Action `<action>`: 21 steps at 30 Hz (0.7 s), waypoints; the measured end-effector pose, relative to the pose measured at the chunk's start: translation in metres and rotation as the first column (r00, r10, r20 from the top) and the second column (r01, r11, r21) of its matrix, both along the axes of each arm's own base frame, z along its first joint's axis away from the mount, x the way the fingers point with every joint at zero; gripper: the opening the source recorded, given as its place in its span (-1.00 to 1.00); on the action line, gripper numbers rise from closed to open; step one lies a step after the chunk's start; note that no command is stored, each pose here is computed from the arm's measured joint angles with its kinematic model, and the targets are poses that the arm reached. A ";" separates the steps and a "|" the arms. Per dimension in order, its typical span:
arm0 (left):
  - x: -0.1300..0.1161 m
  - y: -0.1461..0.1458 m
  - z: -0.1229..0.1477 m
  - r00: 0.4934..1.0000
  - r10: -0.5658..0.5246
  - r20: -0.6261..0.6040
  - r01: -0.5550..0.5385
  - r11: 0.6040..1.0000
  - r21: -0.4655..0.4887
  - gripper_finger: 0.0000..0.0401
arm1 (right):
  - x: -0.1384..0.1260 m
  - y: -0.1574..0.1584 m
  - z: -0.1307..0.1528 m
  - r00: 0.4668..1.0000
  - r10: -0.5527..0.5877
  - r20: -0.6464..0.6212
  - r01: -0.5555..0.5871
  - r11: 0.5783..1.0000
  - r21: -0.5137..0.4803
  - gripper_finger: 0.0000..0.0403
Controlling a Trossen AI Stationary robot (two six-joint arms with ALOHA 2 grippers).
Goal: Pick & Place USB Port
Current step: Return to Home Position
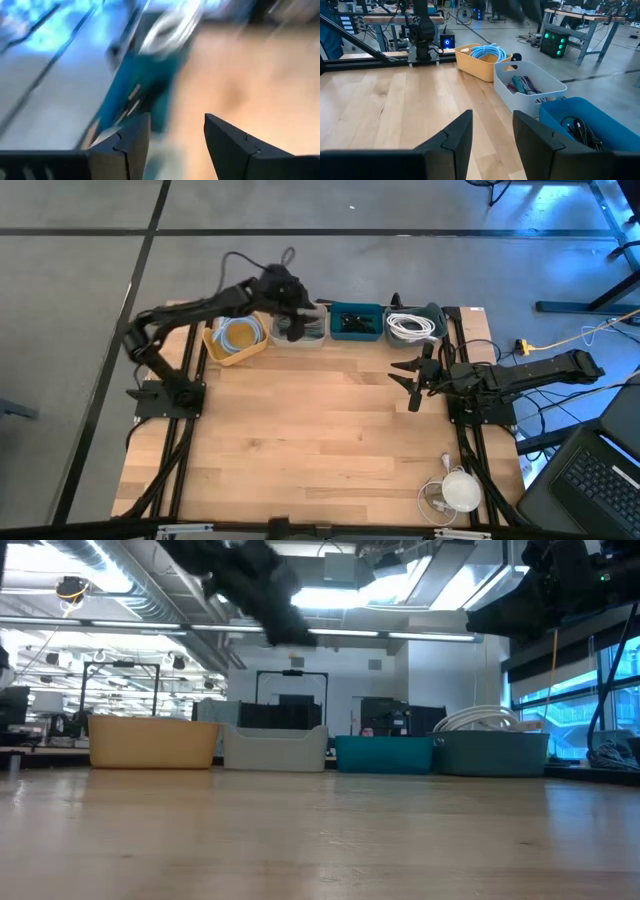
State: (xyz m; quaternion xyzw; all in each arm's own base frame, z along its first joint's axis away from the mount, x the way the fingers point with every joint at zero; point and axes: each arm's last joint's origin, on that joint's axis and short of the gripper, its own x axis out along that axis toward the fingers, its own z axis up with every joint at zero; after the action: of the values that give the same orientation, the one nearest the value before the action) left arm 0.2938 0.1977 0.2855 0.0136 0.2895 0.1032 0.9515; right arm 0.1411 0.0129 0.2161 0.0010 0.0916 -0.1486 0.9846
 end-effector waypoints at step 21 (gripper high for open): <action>-0.082 -0.104 0.121 0.879 -0.146 0.453 0.217 0.970 -0.107 -0.14 | 0.000 0.000 0.000 1.000 0.000 0.000 0.000 1.000 0.000 -0.29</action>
State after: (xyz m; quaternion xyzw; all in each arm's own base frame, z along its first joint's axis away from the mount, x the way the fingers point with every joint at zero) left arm 0.2118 0.0937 0.4070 -0.0570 0.0705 -0.0091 0.9958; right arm 0.1411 0.0129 0.2161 0.0009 0.0916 -0.1487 0.9846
